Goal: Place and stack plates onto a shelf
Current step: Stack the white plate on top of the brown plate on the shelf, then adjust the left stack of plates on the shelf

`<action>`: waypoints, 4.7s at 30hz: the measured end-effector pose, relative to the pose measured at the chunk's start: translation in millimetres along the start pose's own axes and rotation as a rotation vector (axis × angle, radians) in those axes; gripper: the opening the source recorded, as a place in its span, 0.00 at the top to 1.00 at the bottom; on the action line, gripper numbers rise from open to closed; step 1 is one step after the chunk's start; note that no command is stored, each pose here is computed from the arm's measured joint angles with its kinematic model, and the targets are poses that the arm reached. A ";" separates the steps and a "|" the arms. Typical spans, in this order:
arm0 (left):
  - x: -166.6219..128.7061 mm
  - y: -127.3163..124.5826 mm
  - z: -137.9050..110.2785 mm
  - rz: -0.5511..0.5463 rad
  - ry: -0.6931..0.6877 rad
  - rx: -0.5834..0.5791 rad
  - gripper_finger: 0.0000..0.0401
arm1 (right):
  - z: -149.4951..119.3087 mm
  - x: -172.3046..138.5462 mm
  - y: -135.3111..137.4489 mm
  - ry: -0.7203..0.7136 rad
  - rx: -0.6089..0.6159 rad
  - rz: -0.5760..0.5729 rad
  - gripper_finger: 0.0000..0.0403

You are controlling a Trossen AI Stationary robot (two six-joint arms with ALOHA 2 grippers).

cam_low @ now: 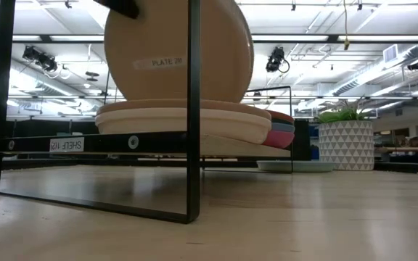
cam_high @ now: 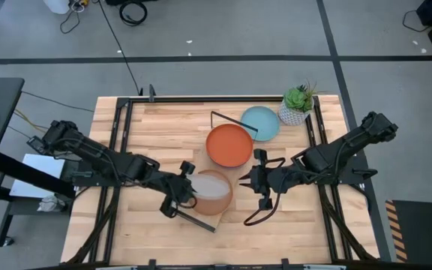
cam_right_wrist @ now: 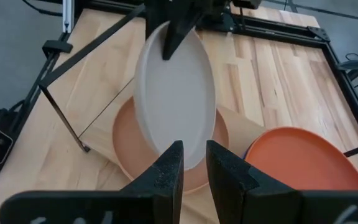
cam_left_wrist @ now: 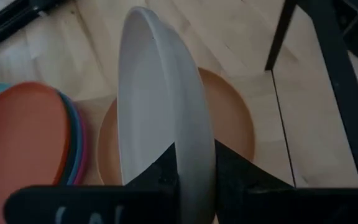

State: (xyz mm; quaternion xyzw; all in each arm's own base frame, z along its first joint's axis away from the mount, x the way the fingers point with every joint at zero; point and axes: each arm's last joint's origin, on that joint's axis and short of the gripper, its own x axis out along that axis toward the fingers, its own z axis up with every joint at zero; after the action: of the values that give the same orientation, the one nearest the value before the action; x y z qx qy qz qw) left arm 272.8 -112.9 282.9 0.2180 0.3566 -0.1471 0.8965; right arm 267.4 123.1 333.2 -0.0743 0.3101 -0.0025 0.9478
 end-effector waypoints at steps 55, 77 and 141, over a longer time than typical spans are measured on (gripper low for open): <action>-77.2 18.2 18.2 0.314 -0.323 -0.111 0.57 | -101.2 87.5 33.5 0.054 0.167 0.126 0.81; -75.5 17.6 12.4 0.302 -0.269 -0.149 0.57 | -94.5 149.0 44.0 0.156 0.050 0.130 0.81; 30.3 -7.1 -162.8 -0.197 -0.341 -0.351 0.57 | -73.9 86.2 52.7 0.114 0.136 0.122 0.81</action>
State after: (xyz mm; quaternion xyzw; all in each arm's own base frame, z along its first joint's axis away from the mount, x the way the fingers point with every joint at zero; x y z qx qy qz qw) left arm 197.5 -41.6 153.7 -0.0043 0.2398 -0.2042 0.9491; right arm 291.4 160.6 216.2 0.0097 0.3665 0.0301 0.9299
